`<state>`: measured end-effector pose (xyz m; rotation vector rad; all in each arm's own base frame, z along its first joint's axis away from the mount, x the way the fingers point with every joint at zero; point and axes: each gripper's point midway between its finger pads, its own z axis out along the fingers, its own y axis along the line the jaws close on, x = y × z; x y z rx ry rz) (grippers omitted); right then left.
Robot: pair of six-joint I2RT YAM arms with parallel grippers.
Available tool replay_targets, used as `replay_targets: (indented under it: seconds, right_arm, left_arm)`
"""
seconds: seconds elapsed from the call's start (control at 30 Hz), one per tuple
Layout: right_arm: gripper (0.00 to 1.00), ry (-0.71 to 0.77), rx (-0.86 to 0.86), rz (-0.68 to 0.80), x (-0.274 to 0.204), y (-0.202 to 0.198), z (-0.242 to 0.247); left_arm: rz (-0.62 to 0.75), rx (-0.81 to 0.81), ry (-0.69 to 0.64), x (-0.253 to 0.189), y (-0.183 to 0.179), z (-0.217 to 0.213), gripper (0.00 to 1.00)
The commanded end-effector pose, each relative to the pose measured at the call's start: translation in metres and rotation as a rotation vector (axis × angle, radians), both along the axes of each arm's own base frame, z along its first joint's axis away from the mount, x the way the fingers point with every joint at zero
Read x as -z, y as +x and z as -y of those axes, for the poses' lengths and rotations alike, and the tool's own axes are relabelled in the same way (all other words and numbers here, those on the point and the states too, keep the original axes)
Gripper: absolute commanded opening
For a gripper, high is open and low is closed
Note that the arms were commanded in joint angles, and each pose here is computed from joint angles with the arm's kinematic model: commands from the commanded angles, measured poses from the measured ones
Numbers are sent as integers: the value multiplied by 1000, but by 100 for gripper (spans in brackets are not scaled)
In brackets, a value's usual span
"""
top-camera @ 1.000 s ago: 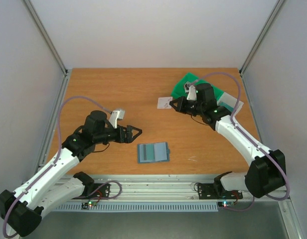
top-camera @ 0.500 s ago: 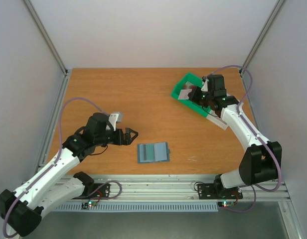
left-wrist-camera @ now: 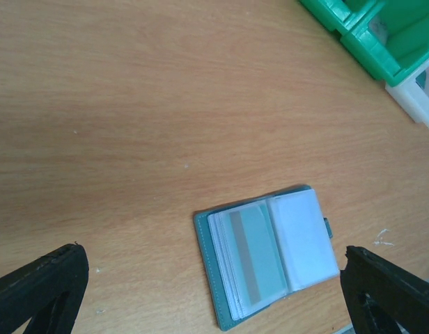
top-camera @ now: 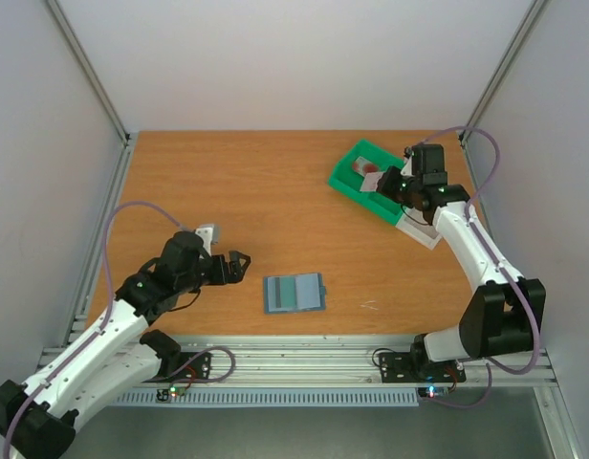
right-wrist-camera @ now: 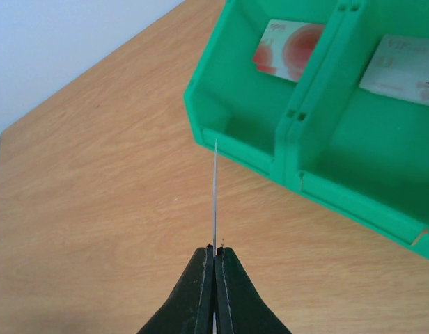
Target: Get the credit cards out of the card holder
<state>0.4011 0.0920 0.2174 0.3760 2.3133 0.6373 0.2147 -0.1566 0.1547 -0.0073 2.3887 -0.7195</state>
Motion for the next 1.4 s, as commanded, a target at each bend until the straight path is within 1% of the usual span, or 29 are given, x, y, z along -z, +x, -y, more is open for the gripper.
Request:
replay_targets:
  seconds: [0.0,0.13,0.3,0.43,0.57,0.7,0.87,0.97,1.13,1.27,1.37]
  right_arm:
    - [1,-3,69,-6,4,25,16]
    - [1,5,102,-44,14,53,16]
    - [1,-119,165,-32,13,73,37]
    - [1,-163,194,-9,1,78,49]
    - [1,-190,200,11,-8,83,59]
    - [1,-258,188,-38,2,86,73]
    - [1,-351,240,-62,8,84,94]
    - [1,-394,261,-108,22,83,105]
    - [1,-372,226,-156,47,87,101]
    - [1,-322,201,-155,67,92,107]
    - [1,-244,194,-167,83,98,112]
  left_arm:
    - [128,-34,25,-35,12,-9,99]
    - [148,-92,108,-47,11,-29,99]
    - [156,-108,84,-51,6,-33,99]
    - [170,-84,27,-52,1,-27,99]
    - [169,-112,19,-48,1,-30,99]
    - [187,-129,31,-45,7,-32,100]
    - [219,-146,33,-51,17,-31,99]
    - [240,-149,57,-58,23,-32,99]
    - [260,-157,120,-67,29,-37,99]
    - [242,-133,98,-61,27,-31,99]
    - [215,-122,67,-53,25,-26,99]
